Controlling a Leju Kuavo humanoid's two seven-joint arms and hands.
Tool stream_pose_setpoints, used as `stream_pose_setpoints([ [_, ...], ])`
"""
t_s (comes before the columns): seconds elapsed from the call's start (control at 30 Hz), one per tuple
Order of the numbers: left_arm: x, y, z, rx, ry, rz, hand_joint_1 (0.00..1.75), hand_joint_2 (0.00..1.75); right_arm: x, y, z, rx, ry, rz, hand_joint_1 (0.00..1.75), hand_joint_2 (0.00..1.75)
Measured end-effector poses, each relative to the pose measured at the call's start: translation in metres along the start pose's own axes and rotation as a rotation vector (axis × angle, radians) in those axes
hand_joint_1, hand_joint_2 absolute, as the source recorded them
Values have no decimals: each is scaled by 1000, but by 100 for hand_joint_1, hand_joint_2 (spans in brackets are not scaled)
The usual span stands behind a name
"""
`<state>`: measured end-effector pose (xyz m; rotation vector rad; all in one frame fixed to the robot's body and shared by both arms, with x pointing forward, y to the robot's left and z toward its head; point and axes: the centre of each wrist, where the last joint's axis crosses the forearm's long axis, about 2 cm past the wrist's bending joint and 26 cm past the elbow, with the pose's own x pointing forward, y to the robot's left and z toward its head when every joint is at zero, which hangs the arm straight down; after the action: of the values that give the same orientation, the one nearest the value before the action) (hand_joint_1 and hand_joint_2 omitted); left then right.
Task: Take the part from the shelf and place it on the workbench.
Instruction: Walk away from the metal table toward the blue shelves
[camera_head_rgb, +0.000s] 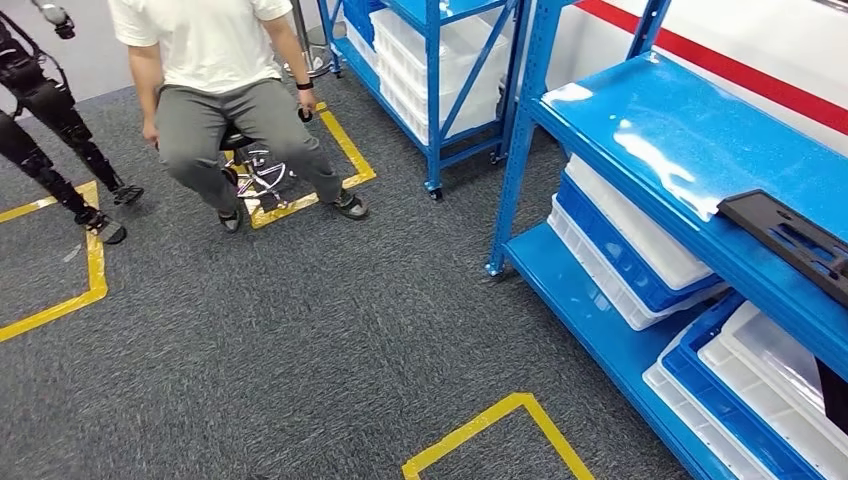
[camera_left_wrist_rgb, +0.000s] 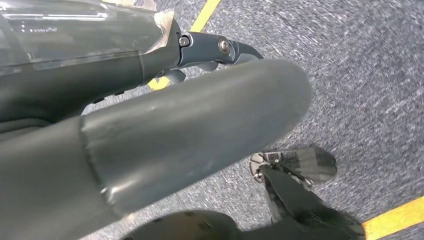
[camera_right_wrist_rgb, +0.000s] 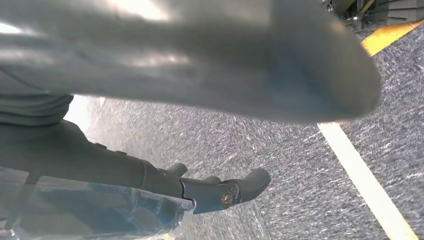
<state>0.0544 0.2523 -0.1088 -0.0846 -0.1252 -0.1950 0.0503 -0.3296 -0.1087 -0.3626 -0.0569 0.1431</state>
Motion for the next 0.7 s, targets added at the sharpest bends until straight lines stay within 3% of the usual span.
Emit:
stream_pose_setpoints([
  [0.7,-1,-2,0,-6,5,-3,0,0,-4,2,0,5,-2,-5,0,0],
])
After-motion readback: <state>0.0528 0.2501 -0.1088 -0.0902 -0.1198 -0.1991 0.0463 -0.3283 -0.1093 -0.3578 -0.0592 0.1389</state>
